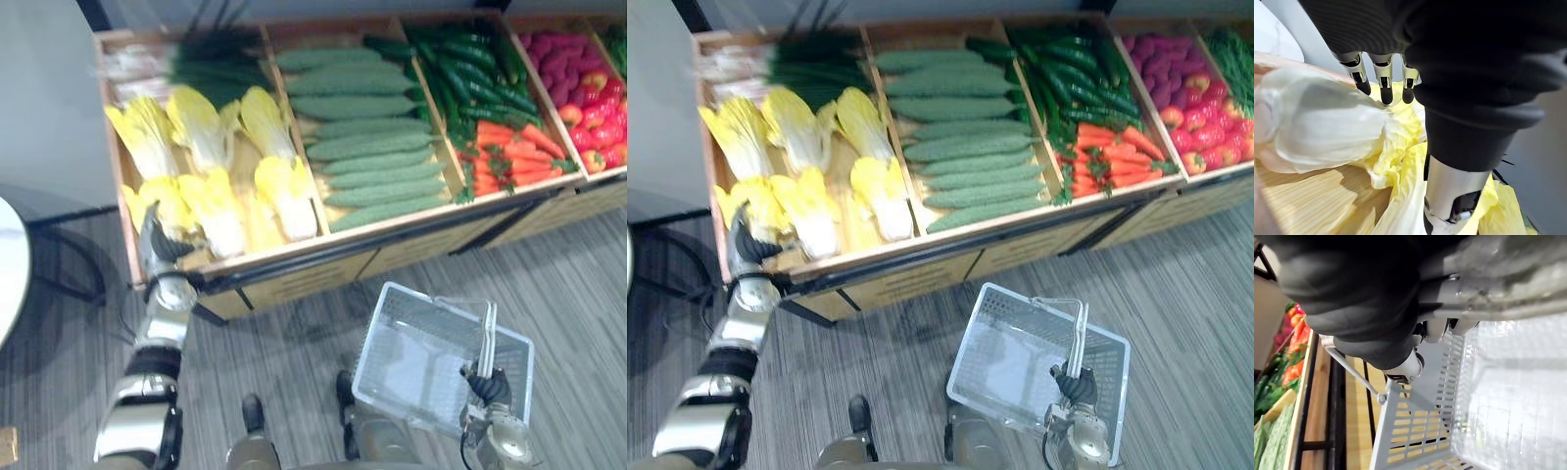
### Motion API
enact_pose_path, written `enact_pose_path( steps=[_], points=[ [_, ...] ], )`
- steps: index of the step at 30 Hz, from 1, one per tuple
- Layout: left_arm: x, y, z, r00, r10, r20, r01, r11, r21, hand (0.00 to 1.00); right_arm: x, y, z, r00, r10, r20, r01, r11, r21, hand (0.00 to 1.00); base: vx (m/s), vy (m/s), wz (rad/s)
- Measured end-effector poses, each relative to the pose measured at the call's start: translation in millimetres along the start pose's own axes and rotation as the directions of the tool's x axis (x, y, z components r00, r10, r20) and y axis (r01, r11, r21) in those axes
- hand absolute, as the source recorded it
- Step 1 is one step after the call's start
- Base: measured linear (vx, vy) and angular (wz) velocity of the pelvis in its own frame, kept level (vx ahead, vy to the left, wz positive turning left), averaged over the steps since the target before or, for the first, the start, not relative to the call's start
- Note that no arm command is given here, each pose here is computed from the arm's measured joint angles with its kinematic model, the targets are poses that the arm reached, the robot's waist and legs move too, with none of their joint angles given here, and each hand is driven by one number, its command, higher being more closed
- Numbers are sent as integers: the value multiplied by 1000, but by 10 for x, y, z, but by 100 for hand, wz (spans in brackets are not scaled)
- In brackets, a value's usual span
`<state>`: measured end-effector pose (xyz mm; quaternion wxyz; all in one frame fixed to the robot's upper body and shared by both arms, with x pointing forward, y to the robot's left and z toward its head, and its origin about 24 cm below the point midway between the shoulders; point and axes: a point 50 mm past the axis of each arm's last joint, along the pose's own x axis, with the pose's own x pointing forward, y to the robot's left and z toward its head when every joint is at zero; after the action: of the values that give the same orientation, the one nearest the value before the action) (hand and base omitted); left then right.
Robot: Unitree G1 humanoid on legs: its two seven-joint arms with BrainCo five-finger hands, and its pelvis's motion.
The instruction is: Pick vegetable in the basket
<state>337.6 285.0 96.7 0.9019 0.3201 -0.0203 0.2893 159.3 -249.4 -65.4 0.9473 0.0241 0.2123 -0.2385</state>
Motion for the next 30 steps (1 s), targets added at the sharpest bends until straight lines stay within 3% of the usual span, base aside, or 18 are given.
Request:
enact_pose_path(
  steps=[4,11,19,20,30],
  points=[
    [178,33,247,998,18,58,-18,1000,1,0,98,26,172,998,12,62,-12,1000,1,100,-43,-10,-1],
    [276,-142,771,974,-55,221,45,998,51,0,184,152,497,977,41,210,-51,998,43,100,-34,-13,-3],
    [138,-416,951,937,-147,317,75,971,229,0,165,275,468,975,82,205,-93,995,45,100,43,1,-3],
    [133,-426,952,935,-152,319,75,967,243,100,162,290,464,975,88,204,-99,994,43,100,33,9,1],
    [244,-303,1047,927,-143,346,26,946,323,100,206,398,543,967,119,226,-132,990,43,100,-5,6,-3]
  ],
)
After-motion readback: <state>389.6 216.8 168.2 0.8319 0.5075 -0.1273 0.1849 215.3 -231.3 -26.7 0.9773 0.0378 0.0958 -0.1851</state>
